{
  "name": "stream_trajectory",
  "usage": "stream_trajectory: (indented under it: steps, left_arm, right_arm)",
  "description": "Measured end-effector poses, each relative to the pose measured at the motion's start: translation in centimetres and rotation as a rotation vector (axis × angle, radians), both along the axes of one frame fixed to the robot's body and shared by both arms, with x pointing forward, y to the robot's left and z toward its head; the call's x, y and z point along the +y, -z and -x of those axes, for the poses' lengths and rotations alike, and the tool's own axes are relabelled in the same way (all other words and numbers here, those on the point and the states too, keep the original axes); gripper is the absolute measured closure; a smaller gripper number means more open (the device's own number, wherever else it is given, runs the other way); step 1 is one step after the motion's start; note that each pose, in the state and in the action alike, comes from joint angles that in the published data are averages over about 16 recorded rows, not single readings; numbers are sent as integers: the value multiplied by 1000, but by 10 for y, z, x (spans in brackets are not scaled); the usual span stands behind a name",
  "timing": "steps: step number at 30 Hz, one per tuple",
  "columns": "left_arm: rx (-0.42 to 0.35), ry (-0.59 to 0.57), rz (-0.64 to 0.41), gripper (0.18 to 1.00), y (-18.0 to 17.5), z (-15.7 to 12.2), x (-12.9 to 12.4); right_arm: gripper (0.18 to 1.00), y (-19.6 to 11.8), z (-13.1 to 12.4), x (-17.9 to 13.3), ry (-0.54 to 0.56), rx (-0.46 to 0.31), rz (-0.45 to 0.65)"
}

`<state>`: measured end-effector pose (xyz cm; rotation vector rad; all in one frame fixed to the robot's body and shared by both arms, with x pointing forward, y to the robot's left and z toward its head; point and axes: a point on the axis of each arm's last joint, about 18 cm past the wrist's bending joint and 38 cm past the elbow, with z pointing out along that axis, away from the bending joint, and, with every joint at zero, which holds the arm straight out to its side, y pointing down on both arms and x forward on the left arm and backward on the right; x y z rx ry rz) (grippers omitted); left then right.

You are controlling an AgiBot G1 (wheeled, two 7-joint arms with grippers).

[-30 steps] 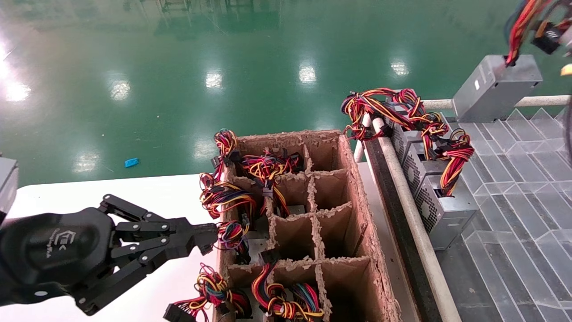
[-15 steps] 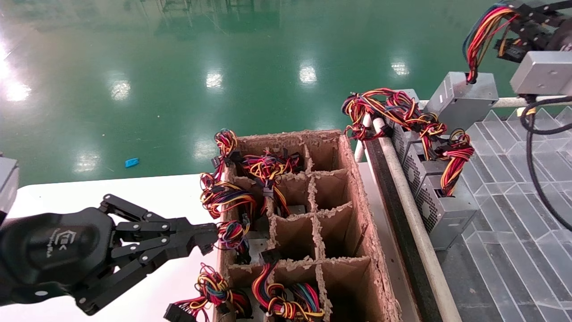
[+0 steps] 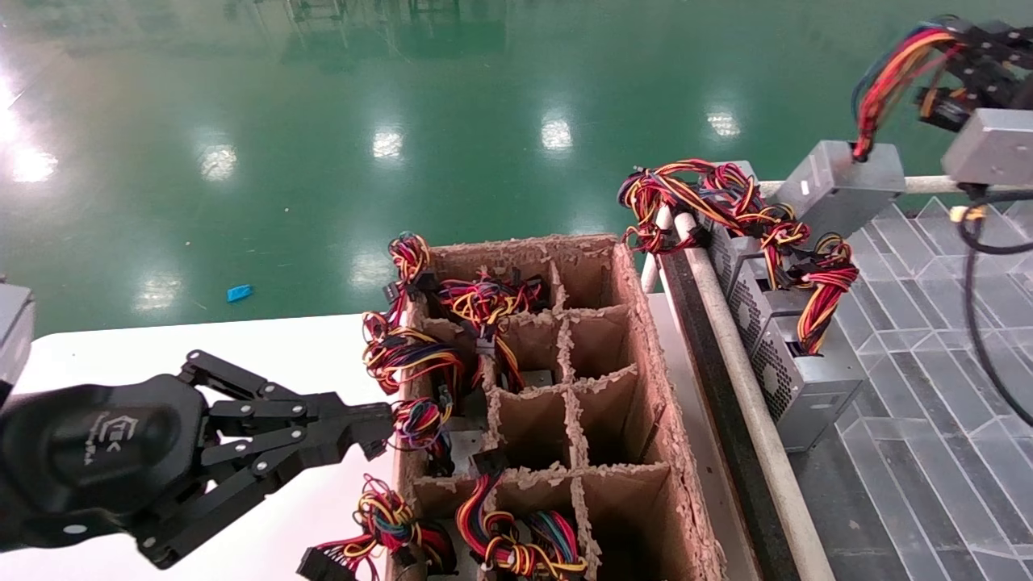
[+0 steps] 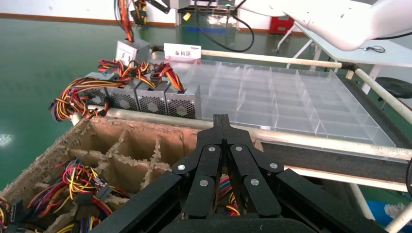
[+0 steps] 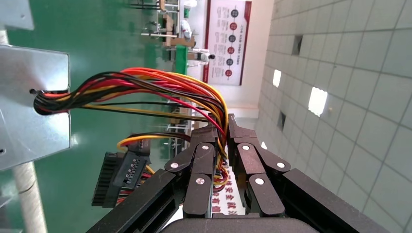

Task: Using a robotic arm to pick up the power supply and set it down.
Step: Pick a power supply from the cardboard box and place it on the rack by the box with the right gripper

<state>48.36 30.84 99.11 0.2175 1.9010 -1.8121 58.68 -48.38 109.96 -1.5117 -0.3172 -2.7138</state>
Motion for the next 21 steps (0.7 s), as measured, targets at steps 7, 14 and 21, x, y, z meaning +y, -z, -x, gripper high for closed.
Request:
stream_trajectory:
  steps: [7,14,21]
  left_arm:
    - [0,0,0,993,0,0,0]
    - [0,0,0,993,0,0,0]
    - [0,0,0,993,0,0,0]
  right_arm:
    - [966,3,29,-15,-66,51,-101]
    - [967,4,66,-28,-137,161,-236]
    - [967,2,93,-38,-150,272,-342]
